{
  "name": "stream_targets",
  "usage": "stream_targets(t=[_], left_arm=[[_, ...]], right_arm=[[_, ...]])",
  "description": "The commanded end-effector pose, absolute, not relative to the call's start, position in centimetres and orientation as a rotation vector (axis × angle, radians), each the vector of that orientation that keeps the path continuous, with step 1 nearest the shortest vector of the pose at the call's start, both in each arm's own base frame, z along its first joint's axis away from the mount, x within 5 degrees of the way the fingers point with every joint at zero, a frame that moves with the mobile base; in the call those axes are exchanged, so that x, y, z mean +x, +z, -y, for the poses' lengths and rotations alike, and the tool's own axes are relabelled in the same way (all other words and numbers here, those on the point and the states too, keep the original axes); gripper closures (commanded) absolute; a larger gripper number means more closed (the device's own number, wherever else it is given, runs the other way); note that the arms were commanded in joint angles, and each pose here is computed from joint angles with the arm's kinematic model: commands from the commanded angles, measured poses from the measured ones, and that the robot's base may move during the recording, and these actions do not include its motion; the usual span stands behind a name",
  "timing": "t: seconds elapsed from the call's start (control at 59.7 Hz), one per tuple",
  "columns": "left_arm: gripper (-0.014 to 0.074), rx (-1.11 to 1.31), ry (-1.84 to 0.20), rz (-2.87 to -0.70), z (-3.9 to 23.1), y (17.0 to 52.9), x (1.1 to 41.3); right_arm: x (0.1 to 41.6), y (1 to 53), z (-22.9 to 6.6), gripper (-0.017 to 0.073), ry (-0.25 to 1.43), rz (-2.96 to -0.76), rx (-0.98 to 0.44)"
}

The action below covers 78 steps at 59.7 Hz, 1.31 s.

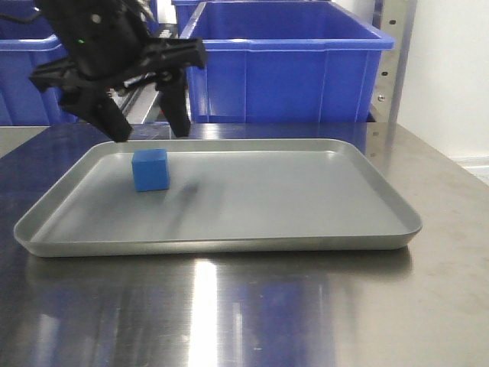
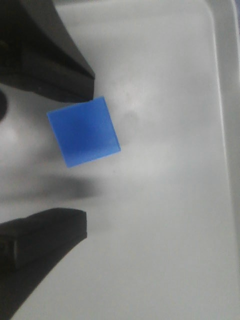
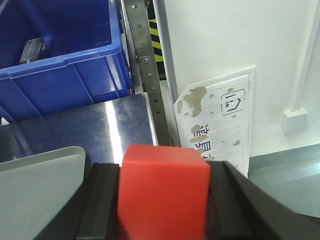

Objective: Sort and place red and blue blocks on shelf
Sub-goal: 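Lower the open left gripper around the blue cube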

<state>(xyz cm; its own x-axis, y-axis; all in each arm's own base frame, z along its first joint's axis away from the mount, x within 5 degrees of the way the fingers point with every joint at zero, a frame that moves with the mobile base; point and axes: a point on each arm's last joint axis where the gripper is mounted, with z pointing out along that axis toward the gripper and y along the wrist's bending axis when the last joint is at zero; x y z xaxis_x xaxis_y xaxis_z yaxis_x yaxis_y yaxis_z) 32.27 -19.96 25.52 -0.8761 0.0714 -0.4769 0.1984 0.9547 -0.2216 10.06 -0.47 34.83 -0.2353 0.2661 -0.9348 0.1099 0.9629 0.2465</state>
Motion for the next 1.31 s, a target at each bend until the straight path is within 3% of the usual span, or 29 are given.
stream_targets(t=[0.0, 1.005, 1.29], left_arm=[[0.0089, 0.172, -0.421, -2.526, 20.4, 28.1, 32.3], [0.0090, 0.116, -0.358, -2.591, 20.7, 24.8, 33.6], [0.0139, 0.069, -0.382, -2.574, 20.5, 24.9, 34.0]], right_arm=[[10.1, 36.5, 0.6, 0.0500, 0.137, -1.695, 0.254], [10.1, 36.5, 0.6, 0.0500, 0.137, -1.695, 0.254], [10.1, 36.5, 0.6, 0.0500, 0.137, -1.695, 0.254]])
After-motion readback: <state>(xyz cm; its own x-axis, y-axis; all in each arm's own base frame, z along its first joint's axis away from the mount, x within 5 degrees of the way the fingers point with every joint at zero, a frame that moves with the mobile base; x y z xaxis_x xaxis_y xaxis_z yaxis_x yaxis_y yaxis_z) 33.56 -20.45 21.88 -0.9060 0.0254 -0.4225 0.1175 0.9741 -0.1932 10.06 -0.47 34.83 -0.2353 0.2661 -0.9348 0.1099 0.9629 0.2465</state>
